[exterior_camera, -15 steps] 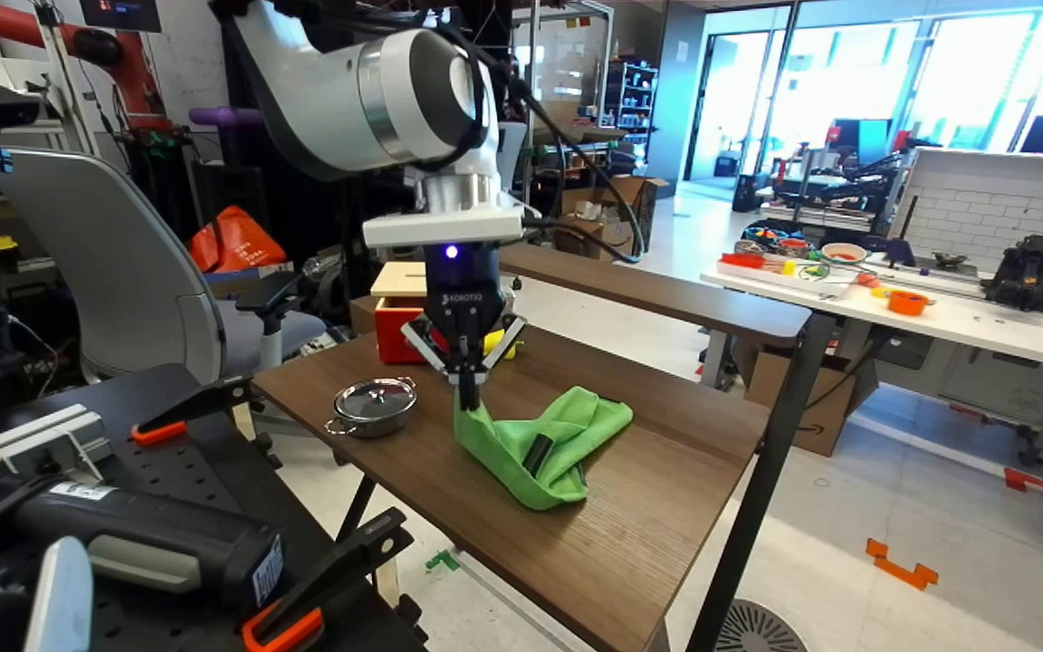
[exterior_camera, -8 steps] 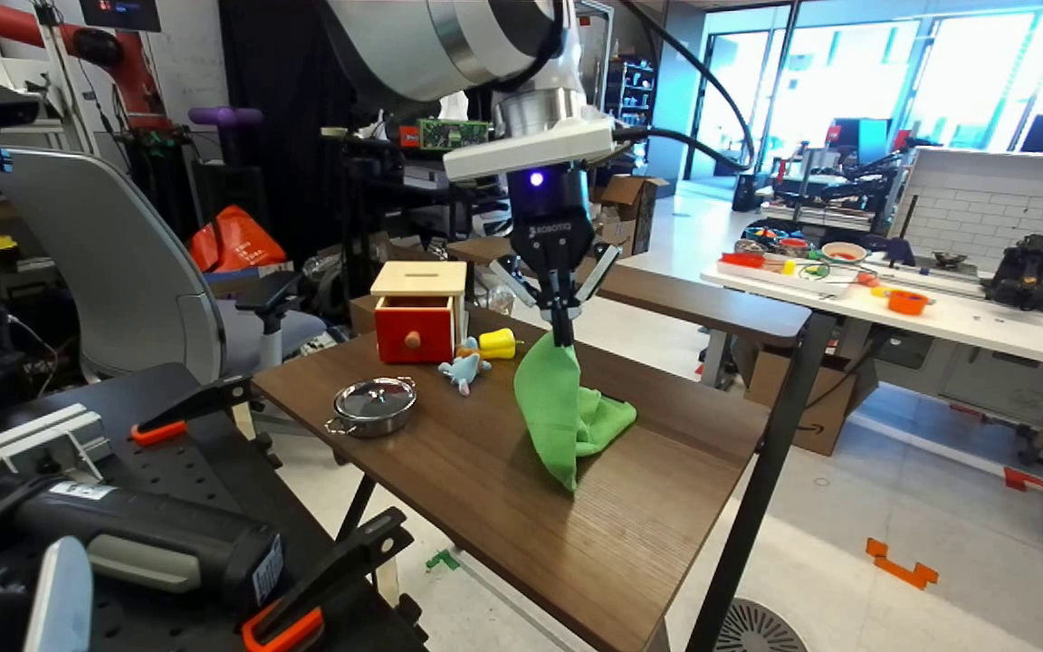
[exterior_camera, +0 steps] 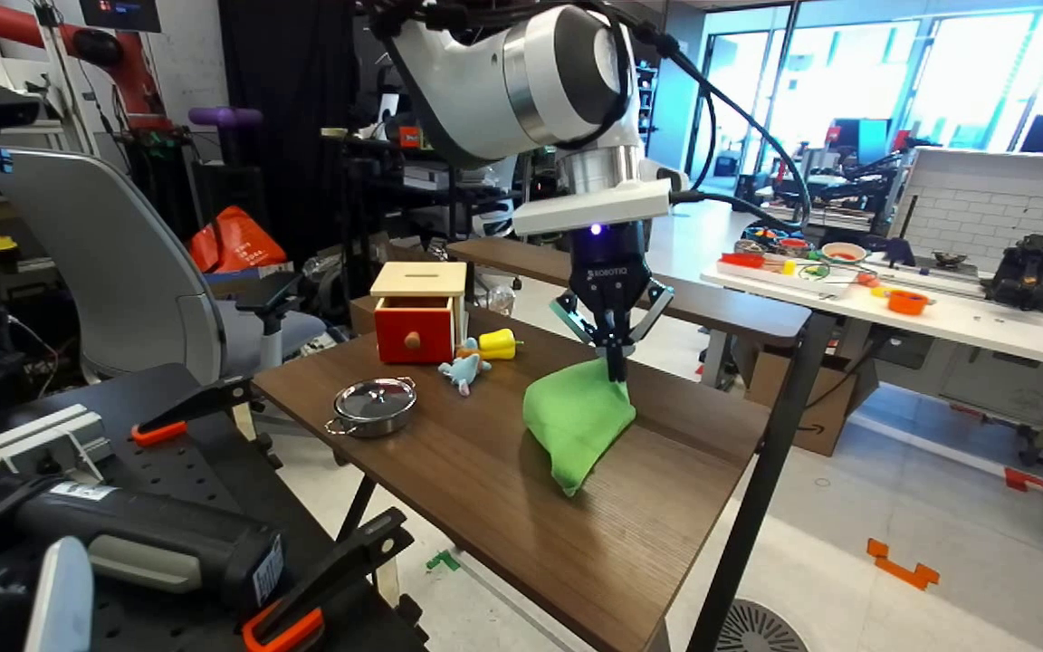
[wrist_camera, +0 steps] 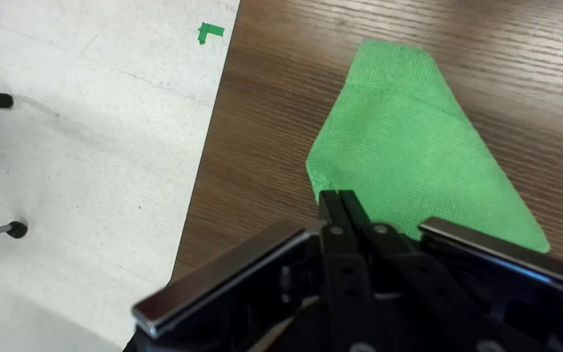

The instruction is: Fold the green towel

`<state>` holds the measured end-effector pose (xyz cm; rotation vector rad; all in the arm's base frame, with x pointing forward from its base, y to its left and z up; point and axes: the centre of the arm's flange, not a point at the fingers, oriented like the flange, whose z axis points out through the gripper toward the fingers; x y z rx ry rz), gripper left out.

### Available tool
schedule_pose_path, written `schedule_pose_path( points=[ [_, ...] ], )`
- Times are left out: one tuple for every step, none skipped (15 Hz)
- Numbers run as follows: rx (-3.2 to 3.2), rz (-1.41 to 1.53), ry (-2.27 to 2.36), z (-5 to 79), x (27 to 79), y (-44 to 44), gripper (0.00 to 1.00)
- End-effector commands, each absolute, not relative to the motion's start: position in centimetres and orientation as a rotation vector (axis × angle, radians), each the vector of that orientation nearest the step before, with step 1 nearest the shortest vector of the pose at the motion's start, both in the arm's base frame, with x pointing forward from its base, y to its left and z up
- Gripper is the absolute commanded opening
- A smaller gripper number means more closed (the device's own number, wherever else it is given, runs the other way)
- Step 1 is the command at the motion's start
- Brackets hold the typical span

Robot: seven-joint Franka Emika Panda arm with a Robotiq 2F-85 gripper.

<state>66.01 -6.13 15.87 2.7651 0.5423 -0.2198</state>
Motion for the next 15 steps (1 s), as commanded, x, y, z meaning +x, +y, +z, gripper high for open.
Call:
schedule_pose_path(
  points=[
    [2.767,-0.284,0.492,12.5,70.6,-6.3,0.01],
    [2.771,-0.288,0.500,11.7,71.2,-6.1,0.01],
    [2.775,-0.293,0.507,10.9,71.7,-5.9,0.01],
    [2.780,-0.307,0.513,10.1,72.0,-5.7,0.01],
    [2.779,-0.315,0.514,9.3,72.3,-5.4,0.01],
    [2.770,-0.329,0.513,8.5,72.6,-5.2,0.01],
    [2.763,-0.341,0.516,7.9,72.8,-5.0,0.01],
    [2.749,-0.350,0.513,7.3,72.9,-5.0,0.01],
    [2.741,-0.357,0.511,6.8,73.1,-4.9,0.01],
    [2.725,-0.371,0.499,6.4,73.2,-5.0,0.01],
    [2.718,-0.380,0.493,6.1,73.4,-5.1,0.01],
    [2.712,-0.385,0.489,6.0,73.5,-5.4,0.01],
    [2.705,-0.392,0.483,5.9,73.5,-5.6,0.01],
    [2.701,-0.396,0.475,5.9,73.6,-5.8,0.01],
    [2.695,-0.434,0.498,6.1,73.5,-6.0,0.28]
  ],
)
